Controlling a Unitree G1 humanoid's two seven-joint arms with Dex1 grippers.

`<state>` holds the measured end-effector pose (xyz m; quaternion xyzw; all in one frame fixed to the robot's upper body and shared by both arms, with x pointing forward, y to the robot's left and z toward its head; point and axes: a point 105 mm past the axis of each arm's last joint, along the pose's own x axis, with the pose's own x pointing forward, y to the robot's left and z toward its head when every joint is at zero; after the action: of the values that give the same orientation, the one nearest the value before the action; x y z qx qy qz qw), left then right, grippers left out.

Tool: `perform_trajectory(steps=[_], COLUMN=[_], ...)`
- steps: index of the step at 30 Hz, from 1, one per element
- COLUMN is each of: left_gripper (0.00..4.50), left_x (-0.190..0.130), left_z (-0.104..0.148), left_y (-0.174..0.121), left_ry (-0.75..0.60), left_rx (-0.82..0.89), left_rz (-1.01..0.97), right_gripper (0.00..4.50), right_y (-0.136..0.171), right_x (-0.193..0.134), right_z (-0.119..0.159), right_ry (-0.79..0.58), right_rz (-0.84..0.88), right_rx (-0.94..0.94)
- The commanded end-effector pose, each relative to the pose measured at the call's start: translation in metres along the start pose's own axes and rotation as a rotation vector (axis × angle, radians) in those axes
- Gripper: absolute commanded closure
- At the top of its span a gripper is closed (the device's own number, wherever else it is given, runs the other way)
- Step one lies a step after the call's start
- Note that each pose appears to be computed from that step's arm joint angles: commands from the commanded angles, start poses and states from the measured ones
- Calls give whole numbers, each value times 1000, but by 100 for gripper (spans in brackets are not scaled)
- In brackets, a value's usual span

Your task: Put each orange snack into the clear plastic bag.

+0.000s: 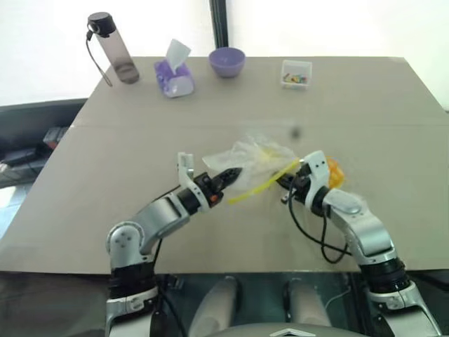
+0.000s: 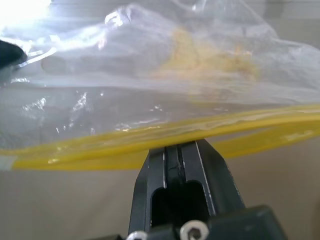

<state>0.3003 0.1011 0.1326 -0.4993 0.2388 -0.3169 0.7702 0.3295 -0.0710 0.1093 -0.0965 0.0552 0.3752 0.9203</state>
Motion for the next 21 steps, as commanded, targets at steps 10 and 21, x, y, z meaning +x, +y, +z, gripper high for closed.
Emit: perform_trajectory(steps=[10, 21], left_gripper=[450, 450], left_x=[-2, -1], left_z=[1, 1], left_y=[-9, -9], left_ry=[4, 2], left_rx=[30, 28], left_rz=[-42, -50], right_gripper=[276, 229], right_y=[-17, -38], right_x=[-12, -30], right_z=[14, 5], right_ry=[-26, 13], right_rz=[-73, -208], right_rx=[-333, -304])
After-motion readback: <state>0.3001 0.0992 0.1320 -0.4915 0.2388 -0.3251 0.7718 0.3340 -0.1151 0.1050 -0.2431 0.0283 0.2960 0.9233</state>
